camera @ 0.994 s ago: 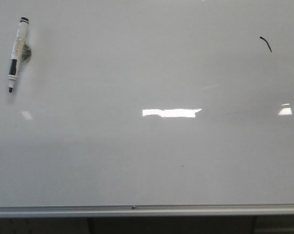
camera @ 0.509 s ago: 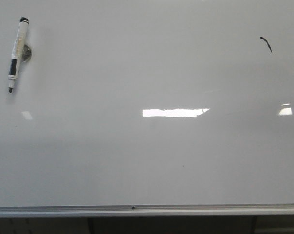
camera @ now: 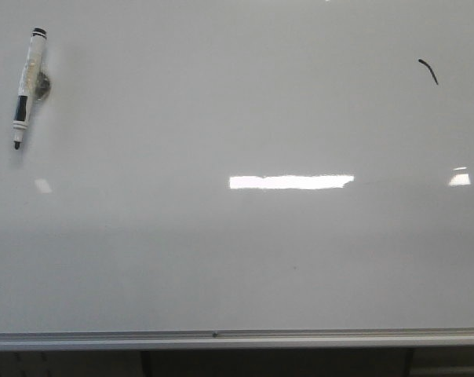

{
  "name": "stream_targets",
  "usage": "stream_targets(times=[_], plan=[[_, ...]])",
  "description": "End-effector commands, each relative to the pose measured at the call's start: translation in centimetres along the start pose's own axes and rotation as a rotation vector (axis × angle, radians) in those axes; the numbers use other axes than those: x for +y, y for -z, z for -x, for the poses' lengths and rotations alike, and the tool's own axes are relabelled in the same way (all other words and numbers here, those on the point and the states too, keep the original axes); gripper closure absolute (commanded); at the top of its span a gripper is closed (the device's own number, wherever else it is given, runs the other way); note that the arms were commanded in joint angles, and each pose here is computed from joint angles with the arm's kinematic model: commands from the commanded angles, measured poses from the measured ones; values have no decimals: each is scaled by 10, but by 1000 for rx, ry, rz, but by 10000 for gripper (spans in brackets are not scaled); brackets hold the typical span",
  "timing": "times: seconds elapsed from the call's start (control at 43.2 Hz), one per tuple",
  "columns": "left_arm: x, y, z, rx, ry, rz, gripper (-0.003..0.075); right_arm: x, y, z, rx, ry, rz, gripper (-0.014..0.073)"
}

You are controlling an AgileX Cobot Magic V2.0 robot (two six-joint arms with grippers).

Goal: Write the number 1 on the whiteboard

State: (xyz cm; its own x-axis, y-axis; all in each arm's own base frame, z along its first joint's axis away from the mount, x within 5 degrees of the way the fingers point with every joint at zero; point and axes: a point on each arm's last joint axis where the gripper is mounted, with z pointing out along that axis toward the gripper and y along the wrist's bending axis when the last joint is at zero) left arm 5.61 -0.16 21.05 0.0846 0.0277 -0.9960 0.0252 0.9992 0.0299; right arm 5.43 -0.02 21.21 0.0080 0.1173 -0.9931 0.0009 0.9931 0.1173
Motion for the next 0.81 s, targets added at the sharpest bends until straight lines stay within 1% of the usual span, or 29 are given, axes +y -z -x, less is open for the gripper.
stream_targets(times=[0.0,0.093,0.555,0.671,0.786], plan=[[0,1,1,-81,14,-1,741,1,2,10,-145,1,3,663],[0,1,1,-79,14,-1,741,0,1,5,-149,1,4,663],[0,1,1,-79,14,-1,741,0,1,8,-177,-1,8,663],[0,1,1,-79,14,-1,741,0,1,7,-166,-5,6,663],[0,1,1,-79,14,-1,741,0,1,7,-169,19,4,663]])
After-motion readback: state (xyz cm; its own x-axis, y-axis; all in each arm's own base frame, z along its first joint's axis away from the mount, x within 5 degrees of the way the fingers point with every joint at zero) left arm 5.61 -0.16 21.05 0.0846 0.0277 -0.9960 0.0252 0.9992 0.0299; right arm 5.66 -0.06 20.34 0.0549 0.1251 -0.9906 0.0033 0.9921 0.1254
